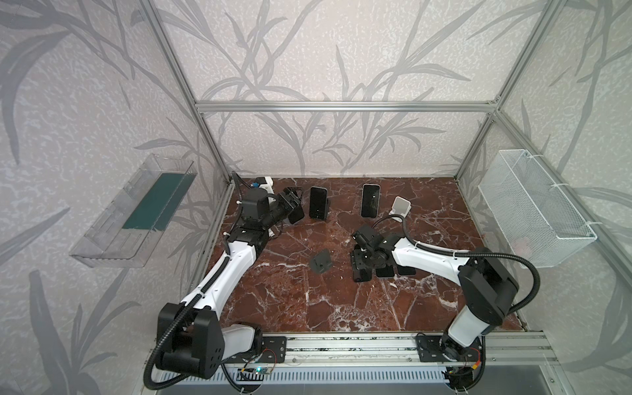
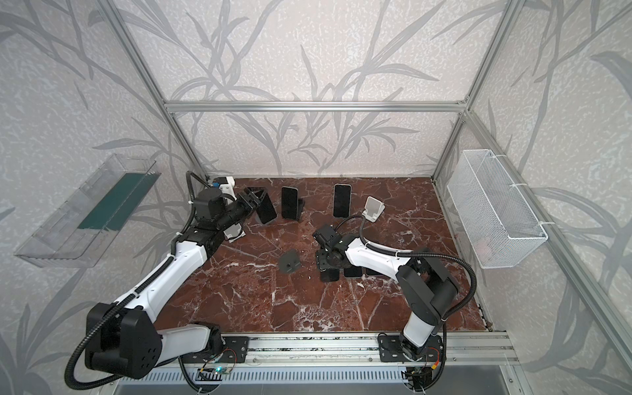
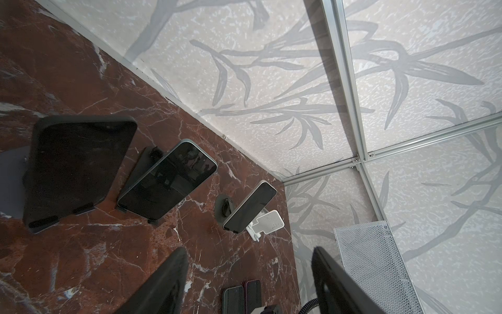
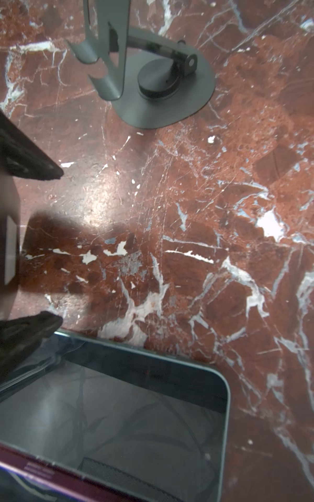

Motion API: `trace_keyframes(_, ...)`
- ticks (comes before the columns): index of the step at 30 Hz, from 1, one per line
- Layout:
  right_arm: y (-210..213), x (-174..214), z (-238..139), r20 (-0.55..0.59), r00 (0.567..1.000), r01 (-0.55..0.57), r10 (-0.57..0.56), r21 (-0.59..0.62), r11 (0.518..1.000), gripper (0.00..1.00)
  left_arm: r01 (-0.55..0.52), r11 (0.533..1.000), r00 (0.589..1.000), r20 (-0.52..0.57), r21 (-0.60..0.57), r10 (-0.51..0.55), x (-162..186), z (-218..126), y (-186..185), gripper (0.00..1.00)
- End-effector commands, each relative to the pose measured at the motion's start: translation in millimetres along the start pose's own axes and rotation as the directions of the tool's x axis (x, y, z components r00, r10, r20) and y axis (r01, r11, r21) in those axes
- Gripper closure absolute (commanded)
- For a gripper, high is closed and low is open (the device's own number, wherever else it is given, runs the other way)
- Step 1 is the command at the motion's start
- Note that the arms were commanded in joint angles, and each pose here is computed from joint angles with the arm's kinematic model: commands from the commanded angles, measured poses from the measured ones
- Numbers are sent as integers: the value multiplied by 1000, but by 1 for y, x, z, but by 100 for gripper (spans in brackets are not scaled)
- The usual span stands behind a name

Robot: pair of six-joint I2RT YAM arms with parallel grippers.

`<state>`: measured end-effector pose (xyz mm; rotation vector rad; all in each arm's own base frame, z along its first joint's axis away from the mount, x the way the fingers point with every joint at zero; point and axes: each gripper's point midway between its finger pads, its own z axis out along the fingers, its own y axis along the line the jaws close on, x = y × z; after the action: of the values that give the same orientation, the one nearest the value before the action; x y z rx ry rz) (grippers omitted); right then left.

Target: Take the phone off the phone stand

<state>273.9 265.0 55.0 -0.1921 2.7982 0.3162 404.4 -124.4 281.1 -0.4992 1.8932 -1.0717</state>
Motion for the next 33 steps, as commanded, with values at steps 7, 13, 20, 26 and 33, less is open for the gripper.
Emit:
trace_keyframes(7, 6, -5, 24, -12, 1000, -2, 2, 5, 1000, 32, 0, 1000, 1000, -7, 7, 0, 3, 4, 1, 27)
trace_keyframes(13, 0, -9, 40, -4, 1000, -9, 9, 60, 998, 31, -2, 1000, 1000, -5, 6, 2, 3, 4, 2, 27)
trace_keyframes(20, -19, -11, 48, 24, 999, -30, 26, 164, 986, 26, -2, 1000, 1000, -6, 10, 2, 3, 4, 0, 27)
trace_keyframes(26, -29, -7, 53, 18, 1000, -25, 22, 216, 976, 26, 2, 1000, 1000, -8, 11, -1, 3, 5, 1, 27)
trace_keyframes(33, -35, 1, 62, -7, 1000, -16, 18, 266, 964, 24, 5, 1000, 1000, -12, 6, -5, 5, 6, 3, 28)
